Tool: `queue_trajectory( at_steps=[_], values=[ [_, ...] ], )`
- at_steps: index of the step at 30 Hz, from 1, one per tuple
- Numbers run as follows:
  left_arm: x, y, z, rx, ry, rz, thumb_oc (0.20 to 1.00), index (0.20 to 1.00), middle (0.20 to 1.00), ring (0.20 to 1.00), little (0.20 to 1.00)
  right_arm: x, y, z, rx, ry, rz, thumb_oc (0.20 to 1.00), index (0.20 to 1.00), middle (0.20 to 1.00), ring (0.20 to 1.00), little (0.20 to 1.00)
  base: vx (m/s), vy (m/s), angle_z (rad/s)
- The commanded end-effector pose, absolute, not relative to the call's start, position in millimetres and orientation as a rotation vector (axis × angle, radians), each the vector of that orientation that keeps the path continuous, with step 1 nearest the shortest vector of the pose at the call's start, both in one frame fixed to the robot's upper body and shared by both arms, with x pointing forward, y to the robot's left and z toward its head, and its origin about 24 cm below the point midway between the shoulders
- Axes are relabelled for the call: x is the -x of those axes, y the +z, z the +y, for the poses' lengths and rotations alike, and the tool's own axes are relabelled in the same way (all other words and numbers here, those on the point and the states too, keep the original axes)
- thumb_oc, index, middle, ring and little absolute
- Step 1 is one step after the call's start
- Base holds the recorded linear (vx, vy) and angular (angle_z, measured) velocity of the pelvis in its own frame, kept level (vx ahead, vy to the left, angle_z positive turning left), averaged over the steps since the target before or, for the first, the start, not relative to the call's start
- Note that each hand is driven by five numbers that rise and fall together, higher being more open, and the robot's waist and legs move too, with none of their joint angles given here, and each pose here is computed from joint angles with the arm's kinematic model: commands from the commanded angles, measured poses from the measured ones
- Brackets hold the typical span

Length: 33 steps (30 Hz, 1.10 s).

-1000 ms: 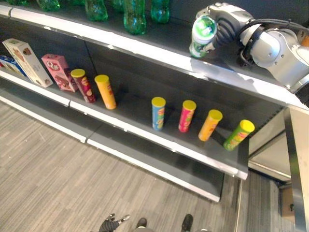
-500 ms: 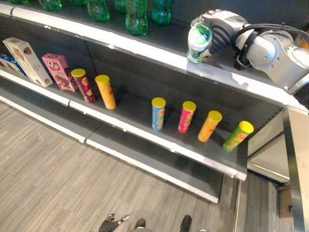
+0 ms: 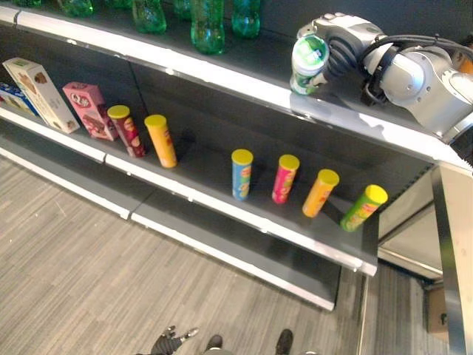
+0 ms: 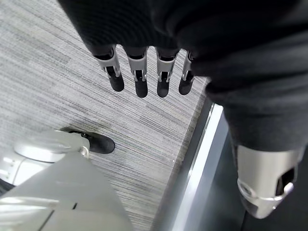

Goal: Put the goods on the table back onto the shelves and tidy them up.

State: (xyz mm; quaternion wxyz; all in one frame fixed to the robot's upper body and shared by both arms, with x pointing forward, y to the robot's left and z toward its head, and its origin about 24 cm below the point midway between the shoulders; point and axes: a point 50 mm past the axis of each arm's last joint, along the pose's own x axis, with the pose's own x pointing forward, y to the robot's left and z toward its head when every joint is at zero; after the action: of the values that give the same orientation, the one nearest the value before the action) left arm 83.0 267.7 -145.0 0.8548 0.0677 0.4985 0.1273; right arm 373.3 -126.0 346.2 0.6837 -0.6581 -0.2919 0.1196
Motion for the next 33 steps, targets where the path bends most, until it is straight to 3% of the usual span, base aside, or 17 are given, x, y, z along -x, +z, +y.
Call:
queue_trajectory(
  at_steps=[1,33],
  values=[
    [-111.6,-125.9,299.9,-0.22,0.313,0.959,1.0,1.0,1.0,1.0,1.0,-368.2,407.4,-145.5,1.491,0.017,-0.686,0.2,0.2,0.2,0.2,0.2,0.0,0.0,0.0],
    [-111.0,-126.0,299.3,-0.214,0.301,0.963,1.0,1.0,1.0,1.0,1.0,-369.9,388.2,-126.5,1.492,0.208,-0.617,0.2,0.2,0.2,0.2,0.2,0.0,0.0,0.0]
  ],
)
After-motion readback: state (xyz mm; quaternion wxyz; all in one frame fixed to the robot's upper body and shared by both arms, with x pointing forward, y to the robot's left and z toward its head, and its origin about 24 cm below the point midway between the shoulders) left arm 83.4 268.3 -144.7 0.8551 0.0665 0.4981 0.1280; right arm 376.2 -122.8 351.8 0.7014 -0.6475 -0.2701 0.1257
